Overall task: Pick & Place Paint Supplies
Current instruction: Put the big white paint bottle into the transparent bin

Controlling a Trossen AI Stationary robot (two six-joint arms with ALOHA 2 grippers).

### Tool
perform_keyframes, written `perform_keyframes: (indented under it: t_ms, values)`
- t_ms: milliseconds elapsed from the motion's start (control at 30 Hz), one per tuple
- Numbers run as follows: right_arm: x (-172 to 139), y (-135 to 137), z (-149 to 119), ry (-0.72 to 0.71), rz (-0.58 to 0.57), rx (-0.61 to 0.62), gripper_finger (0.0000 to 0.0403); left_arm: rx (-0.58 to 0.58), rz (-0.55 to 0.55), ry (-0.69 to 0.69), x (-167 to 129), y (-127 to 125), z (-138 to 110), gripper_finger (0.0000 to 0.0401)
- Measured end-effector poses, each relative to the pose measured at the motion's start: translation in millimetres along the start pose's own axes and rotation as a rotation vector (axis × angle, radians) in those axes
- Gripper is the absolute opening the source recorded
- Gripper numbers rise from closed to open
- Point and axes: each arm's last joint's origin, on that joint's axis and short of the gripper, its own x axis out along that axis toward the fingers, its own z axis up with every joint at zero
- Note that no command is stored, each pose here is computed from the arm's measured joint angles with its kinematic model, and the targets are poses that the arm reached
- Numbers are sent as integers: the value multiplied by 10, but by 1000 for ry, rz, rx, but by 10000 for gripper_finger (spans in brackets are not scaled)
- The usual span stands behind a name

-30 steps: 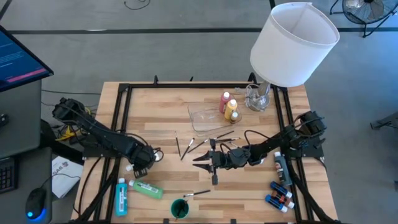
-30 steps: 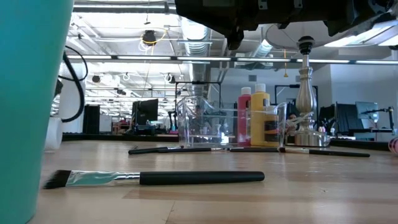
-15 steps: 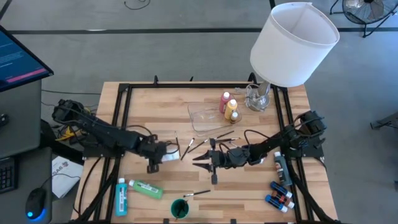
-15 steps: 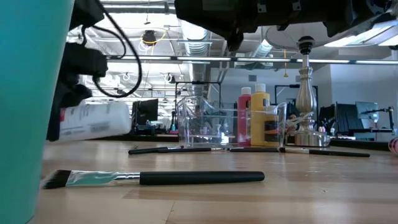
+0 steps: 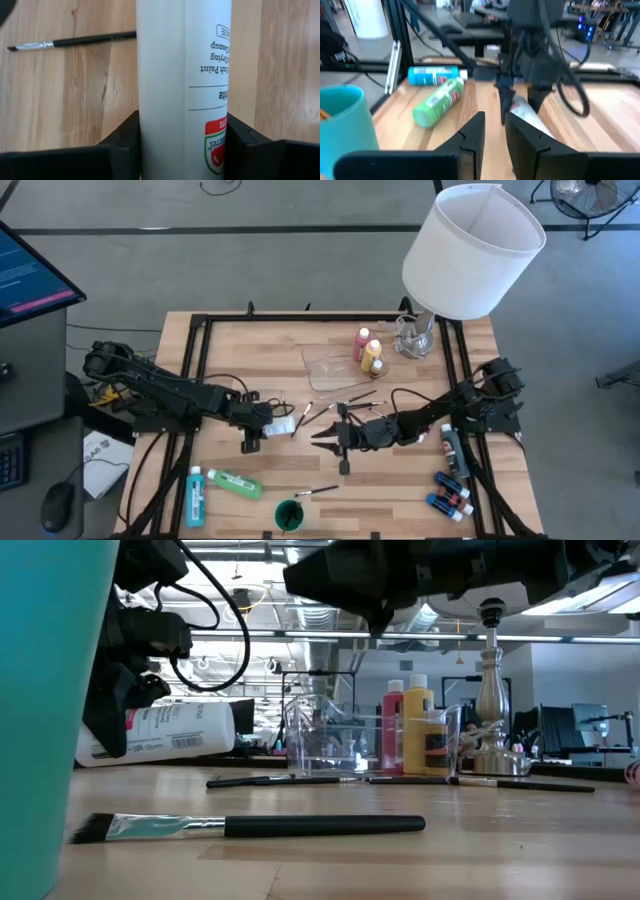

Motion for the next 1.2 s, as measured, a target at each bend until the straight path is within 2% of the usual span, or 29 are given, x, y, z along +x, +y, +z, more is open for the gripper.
perform_keyframes:
  t_ms: [200, 333, 467, 600, 900, 1067, 1200]
  values:
    - [82, -145, -33, 117, -56, 112, 69, -5, -15, -39, -2, -14, 38, 134]
    - [134, -167, -1, 201, -77, 134, 69, -5, -19, -49, -3, -18, 47, 134]
    - [174, -140, 90, 216, -77, 159, 85, 1, -29, -67, -7, -43, 59, 134]
    - [197, -123, 145, 251, -95, 177, 137, 15, -52, -99, -16, -98, 78, 133]
    - [199, -124, 148, 265, -113, 209, 293, 28, -92, -171, -34, -177, 129, 133]
    - [218, -142, 133, 264, -120, 208, 345, 46, -131, -219, -7, -210, 187, 133]
    - [253, -184, 58, 288, -137, 210, 367, 61, -151, -208, 73, -250, 250, 133]
